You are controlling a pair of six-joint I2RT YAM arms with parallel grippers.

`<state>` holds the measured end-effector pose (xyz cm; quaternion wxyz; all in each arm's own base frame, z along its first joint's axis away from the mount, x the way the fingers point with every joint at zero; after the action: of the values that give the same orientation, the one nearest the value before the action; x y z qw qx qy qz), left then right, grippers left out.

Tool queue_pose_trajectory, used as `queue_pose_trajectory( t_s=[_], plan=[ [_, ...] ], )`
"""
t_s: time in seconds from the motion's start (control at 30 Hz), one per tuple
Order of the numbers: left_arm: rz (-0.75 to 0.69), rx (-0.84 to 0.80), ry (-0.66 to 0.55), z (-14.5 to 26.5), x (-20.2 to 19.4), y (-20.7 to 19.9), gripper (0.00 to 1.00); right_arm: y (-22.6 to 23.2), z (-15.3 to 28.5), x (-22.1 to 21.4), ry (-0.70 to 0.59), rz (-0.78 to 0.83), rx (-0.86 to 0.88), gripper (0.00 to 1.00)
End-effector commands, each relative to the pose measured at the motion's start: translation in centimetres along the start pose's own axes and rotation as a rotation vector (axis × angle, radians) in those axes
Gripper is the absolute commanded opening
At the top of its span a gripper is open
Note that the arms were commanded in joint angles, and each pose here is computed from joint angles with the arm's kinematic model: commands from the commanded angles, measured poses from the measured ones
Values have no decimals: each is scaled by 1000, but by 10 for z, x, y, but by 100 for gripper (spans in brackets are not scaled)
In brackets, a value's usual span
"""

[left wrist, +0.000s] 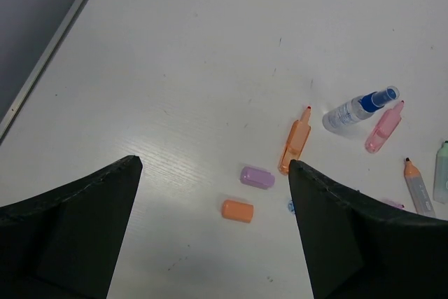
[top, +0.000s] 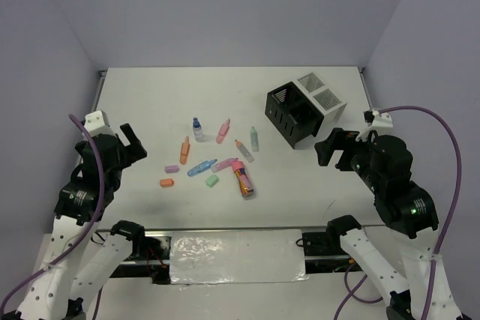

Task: Sort the stationery into containers
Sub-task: Pick up the stationery from the center of the board.

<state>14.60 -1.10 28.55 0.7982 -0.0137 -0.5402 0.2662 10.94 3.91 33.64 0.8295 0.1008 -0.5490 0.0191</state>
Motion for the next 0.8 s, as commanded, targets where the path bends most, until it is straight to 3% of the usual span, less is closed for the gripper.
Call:
queue_pose_trajectory(
  t_s=[0.0, 0.27, 0.37, 0.47, 0.57, 0.63, 0.77],
  plan=[
    [2, -29, -16, -4, 4, -5, 99, -1, 3, 6, -23, 2, -13, 100],
    [3, -33, -14, -6, 5, -6, 99, 0, 4, 6, -14, -7, -5, 100],
    [45, -47, 51, -7, 4, -14, 99, 1, 4, 5, -13, -16, 1, 100],
    [116, -96, 185, -13, 2, -36, 99, 2, 3, 4, -2, -21, 9, 100],
    [199, -204, 227, -6, -1, -72, 97, 3, 0, 3, 13, -5, 24, 100],
    [195, -271, 293, 7, -25, -111, 99, 3, -2, 2, 22, -1, 29, 100],
    [110, -199, 328, 29, -72, -165, 99, 5, -5, 4, 34, -8, 34, 100]
  ],
)
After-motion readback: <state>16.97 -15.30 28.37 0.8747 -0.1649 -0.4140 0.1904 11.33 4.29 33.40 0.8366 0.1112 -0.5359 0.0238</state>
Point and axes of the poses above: each gripper's point midway between its finger pads, its own z axis back along the fingers, its own y axis along the line the jaws close on, x = y × z, the point moved 9 cm from there along z, back along the fingers, and after that the axes turned 8 degrees about z, right-handed, at the moved point
